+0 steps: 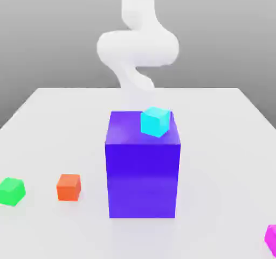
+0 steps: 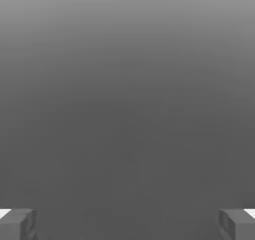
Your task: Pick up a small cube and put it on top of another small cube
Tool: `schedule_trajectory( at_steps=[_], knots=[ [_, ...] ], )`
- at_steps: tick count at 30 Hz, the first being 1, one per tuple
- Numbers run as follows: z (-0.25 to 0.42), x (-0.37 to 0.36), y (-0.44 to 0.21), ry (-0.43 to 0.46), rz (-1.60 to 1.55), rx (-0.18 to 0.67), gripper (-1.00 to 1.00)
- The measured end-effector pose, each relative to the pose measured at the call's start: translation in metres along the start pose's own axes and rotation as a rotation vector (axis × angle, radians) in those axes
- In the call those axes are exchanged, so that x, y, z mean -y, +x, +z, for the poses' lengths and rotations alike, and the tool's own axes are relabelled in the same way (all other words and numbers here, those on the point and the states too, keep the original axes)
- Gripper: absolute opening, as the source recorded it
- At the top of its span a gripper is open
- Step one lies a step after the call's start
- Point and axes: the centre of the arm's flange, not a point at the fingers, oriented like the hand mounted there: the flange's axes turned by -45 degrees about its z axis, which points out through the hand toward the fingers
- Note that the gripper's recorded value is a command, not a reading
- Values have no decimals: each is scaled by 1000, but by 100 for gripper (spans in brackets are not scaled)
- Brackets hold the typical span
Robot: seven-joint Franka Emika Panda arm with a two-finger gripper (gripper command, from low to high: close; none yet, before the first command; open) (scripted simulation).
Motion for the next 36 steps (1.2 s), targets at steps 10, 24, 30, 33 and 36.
schedule_trajectory(
  at_steps=[10,24,30,33,36],
  knots=[
    [169,83,-7,220,-431,213,0],
    [363,238,-131,471,-1073,454,0],
    [424,289,-217,554,-1363,548,0],
    [454,300,-254,573,-1436,569,0],
    [483,302,-283,576,-1445,572,-100]
  ],
)
